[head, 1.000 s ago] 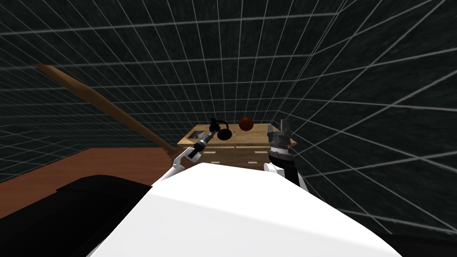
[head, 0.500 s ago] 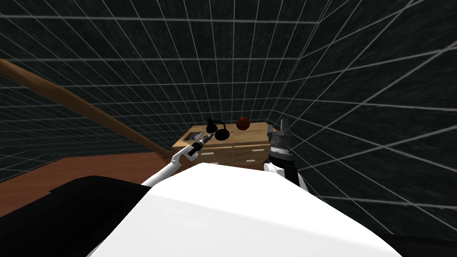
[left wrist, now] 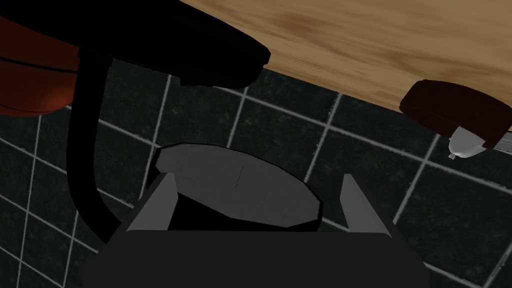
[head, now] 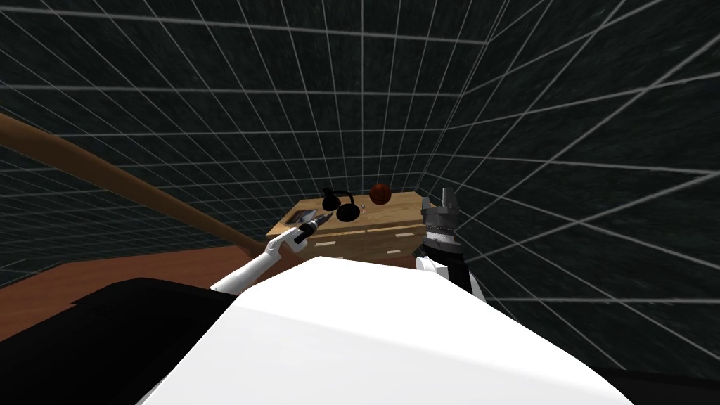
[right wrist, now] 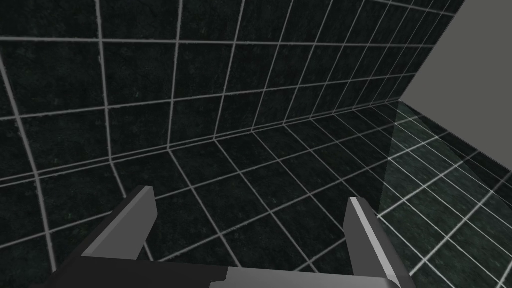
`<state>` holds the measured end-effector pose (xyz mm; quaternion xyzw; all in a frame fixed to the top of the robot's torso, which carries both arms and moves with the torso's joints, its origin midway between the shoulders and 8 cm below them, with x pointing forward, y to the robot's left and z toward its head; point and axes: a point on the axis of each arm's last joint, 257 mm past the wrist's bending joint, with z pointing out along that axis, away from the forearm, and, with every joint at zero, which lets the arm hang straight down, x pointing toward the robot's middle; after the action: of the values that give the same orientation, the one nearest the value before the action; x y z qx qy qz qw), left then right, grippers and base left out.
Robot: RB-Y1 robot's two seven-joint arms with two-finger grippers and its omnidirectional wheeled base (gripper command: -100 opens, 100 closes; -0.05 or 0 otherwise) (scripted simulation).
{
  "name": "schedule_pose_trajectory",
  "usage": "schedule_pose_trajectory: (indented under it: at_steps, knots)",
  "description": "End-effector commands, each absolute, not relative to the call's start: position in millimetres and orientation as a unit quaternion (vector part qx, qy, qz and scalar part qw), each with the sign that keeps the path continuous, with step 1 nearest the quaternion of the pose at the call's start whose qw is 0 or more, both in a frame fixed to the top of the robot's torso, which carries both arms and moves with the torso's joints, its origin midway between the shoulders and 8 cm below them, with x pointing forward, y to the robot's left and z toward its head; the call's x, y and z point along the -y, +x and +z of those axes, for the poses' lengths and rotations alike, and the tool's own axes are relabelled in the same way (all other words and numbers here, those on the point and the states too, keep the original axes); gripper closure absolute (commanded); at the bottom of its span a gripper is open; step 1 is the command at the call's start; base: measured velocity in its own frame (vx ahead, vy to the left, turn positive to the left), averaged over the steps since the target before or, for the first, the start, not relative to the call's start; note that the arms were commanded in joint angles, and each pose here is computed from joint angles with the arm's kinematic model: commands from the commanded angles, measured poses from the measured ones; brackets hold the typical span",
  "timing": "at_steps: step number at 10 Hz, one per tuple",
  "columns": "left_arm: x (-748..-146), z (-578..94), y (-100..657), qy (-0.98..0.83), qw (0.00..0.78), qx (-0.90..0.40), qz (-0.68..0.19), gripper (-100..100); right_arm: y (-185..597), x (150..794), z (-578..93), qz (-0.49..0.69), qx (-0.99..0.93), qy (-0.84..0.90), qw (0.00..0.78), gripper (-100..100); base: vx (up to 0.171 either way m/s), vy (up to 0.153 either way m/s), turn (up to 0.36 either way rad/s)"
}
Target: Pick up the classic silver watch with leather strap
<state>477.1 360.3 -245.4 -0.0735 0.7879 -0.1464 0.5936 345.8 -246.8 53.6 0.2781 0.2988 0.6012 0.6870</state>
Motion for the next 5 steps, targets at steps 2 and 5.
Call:
schedule_pose_trajectory:
  at_steps: [2, 5]
  knots:
    - [-387.1, -253.3, 481.0, -0.066, 0.586, -0.800, -0.107, -100, 345.8, 246.8, 53.6, 0.601, -0.299, 0.278, 0.687, 0, -0.005, 0.027, -0.059]
    - [-429.7, -273.6, 473.8, -0.061, 0.564, -0.822, -0.046, -100, 345.8, 246.8, 53.6, 0.601, -0.299, 0.278, 0.687, 0, -0.006, 0.055, -0.064]
